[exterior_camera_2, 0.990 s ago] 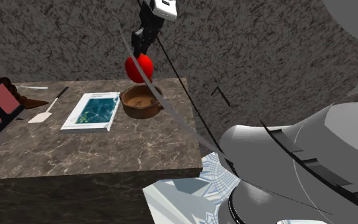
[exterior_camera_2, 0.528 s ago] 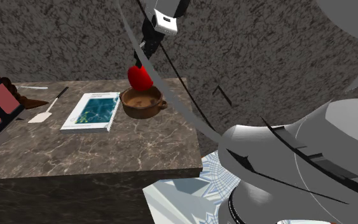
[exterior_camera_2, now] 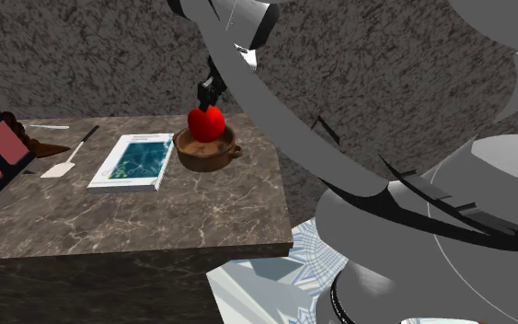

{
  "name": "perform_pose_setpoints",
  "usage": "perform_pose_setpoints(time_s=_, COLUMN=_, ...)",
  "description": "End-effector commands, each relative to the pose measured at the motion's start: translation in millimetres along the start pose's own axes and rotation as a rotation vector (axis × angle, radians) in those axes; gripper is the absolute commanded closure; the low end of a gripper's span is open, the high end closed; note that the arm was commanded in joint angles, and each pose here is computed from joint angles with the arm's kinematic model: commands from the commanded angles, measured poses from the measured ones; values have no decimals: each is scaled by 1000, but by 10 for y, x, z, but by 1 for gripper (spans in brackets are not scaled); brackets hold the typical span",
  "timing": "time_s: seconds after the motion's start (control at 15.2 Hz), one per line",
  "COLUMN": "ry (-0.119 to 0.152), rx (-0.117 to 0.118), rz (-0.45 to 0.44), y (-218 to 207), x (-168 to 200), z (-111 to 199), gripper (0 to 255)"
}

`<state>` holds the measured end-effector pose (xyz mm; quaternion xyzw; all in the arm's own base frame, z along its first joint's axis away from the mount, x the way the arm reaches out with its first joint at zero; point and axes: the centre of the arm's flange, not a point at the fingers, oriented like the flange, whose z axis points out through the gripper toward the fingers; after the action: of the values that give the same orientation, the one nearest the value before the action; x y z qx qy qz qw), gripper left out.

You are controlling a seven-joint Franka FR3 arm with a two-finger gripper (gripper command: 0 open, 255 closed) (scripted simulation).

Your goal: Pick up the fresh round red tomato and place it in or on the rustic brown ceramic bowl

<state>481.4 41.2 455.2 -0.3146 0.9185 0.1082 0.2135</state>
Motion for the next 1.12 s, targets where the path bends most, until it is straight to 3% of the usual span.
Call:
perform_pose_setpoints(time_s=0.0, ry=0, rx=1, rz=0, y=0, x=12, z=35, gripper=255)
perform_pose_setpoints(time_s=0.4, ry=0, rx=0, rz=0, y=0, x=12, z=35, gripper=255)
perform_pose_setpoints(time_s=0.46, ry=0, rx=0, rz=0, y=0, x=12, z=35, gripper=0)
perform_pose_setpoints(time_s=0.79, ry=0, rx=0, rz=0, y=0, x=12, z=35, gripper=0)
perform_pose_setpoints(time_s=1.06, ry=0, rx=0, rz=0, y=0, x=12, z=-465, gripper=0)
